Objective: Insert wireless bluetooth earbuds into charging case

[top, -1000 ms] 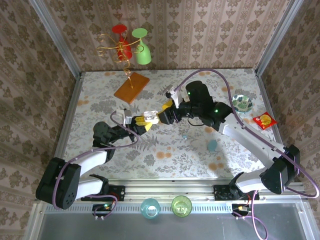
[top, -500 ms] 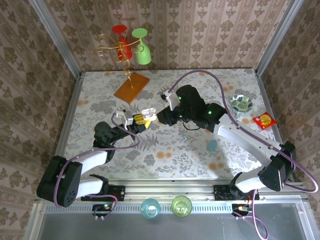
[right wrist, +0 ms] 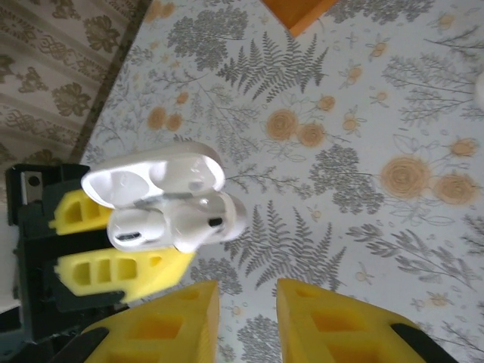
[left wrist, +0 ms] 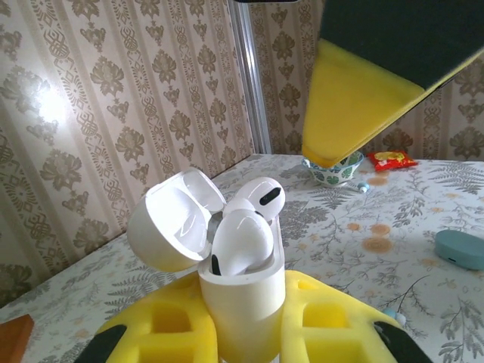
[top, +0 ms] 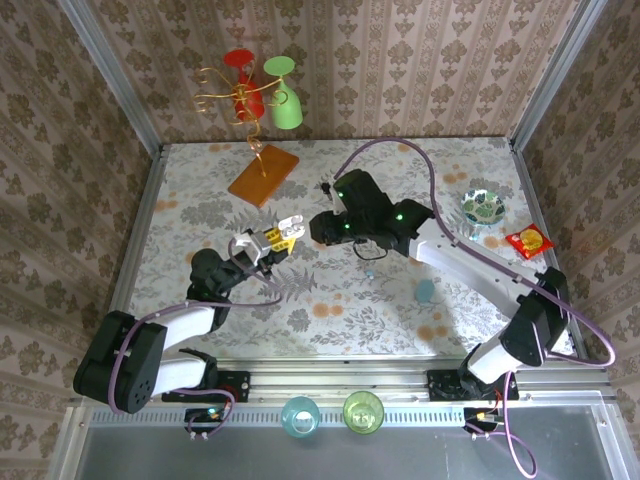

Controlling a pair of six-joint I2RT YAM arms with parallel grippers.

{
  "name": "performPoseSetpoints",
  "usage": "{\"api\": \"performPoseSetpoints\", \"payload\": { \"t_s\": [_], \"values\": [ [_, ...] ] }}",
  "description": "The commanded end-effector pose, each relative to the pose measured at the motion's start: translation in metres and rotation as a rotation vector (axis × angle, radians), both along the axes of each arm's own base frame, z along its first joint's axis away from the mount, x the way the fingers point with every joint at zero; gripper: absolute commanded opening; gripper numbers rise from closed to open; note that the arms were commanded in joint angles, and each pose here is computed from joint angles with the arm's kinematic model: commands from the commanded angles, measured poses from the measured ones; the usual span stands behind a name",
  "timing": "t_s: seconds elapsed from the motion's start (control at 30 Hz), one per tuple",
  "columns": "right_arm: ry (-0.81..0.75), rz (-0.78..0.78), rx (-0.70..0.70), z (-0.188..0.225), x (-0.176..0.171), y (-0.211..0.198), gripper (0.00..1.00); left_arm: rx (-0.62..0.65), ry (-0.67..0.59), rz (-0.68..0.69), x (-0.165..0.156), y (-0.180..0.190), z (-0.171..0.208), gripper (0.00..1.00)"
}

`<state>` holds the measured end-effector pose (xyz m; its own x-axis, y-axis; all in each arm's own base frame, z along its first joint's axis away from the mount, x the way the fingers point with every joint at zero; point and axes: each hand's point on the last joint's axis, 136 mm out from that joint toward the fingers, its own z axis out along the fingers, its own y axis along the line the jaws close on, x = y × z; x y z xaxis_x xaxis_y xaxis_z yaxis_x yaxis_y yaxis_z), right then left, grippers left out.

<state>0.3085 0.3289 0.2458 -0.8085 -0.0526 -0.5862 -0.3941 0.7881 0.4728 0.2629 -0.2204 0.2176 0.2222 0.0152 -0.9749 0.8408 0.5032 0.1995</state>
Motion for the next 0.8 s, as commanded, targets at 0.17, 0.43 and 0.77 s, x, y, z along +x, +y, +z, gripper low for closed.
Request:
{"api": "performPoseSetpoints", "payload": {
  "t_s": [0.17,0.43,0.77],
  "values": [
    [0.061,0.028,0.117,0.013,0.002,0.03,0.36,0.045,-0.07,0.06,0.004,0.007,-0.006,0.0],
    [0.102,0.031,0.111,0.004,0.007,0.038,0.35,0.051,-0.09,0.069,0.004,0.008,-0.005,0.0],
    [0.138,0.02,0.103,-0.009,0.015,0.044,0.31,0.069,-0.098,0.062,0.0,0.007,-0.009,0.0]
  ]
}}
